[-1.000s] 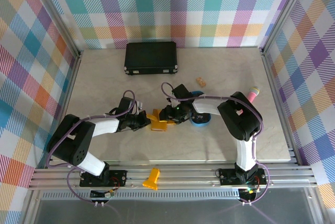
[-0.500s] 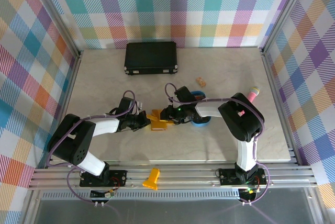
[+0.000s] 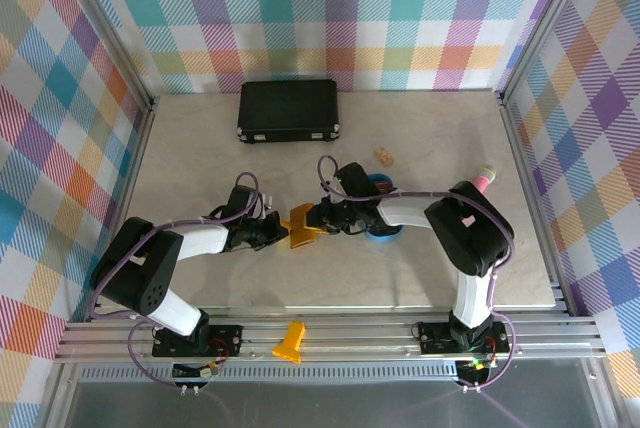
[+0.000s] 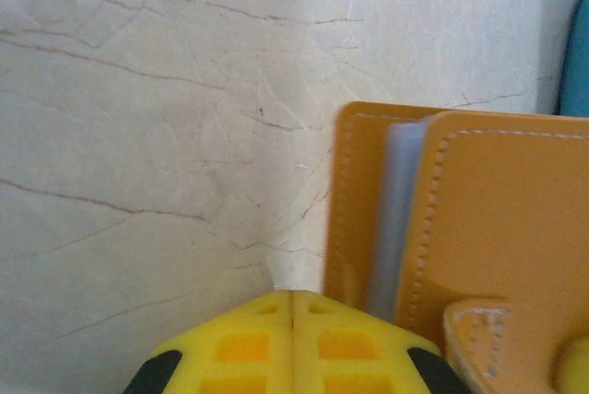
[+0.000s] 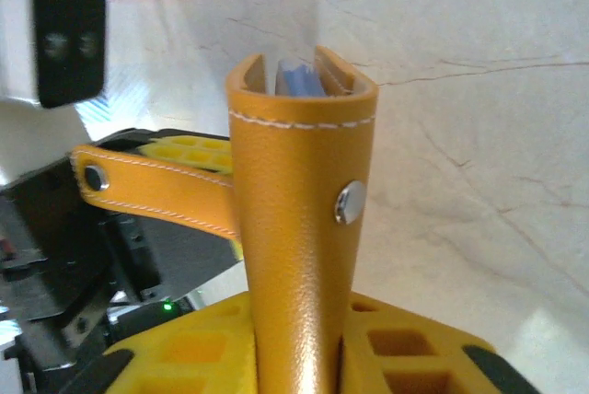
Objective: Put the credit cards into the card holder
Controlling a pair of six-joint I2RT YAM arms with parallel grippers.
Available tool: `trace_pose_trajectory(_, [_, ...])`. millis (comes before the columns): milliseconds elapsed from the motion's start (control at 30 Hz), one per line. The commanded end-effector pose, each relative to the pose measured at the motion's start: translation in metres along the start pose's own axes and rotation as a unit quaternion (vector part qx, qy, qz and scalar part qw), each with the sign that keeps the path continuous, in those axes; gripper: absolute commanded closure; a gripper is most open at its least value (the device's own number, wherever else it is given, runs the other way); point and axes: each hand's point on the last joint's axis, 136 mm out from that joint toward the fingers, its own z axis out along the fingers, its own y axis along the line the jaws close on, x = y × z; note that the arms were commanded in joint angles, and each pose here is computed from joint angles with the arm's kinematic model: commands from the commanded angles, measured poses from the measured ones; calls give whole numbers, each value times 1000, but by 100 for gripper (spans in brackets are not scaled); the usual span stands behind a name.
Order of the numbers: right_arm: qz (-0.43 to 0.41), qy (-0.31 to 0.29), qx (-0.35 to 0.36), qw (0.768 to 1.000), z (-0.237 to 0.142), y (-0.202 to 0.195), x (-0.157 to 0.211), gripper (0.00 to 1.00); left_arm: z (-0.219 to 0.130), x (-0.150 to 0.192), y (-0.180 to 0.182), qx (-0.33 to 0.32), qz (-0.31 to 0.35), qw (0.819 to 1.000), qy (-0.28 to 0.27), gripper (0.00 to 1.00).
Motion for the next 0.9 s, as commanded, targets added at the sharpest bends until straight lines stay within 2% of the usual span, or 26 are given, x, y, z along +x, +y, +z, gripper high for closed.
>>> trace_pose_trajectory(0, [-37,-28,1,999,-19,17,-6,87,-11,-4,-14,5,13,1000,-6,97])
trace_pose_trajectory(100, [-59,-49,38,996,-39,20,-13,100,-31,-6,-15,-1,10,1000,-16,97])
trace_pose_trajectory(200, [-92,-69,100,988,-67,27,-18,100,-57,-4,-21,-6,20,999,-24,97])
trace_pose_trajectory(267, [-109,-88,175,974,-94,25,-20,100,-76,-2,-29,-6,37,999,-32,97])
trace_pose_trajectory(400, [-131,-125,370,911,-154,18,-18,100,-117,7,-38,-16,58,997,-48,96])
trace_pose_trajectory(467, [-122,-137,434,882,-171,20,-13,100,-135,10,-44,-14,64,996,-62,96])
trace_pose_trajectory(533, [-136,-139,505,841,-180,24,-6,100,-149,12,-47,-14,64,995,-71,95])
trace_pose_trajectory(733, [-160,-124,631,749,-184,31,10,100,-161,19,-45,-32,60,996,-57,95])
trace_pose_trajectory(867, [-168,-114,673,712,-181,34,17,100,-165,23,-42,-41,72,995,-54,95])
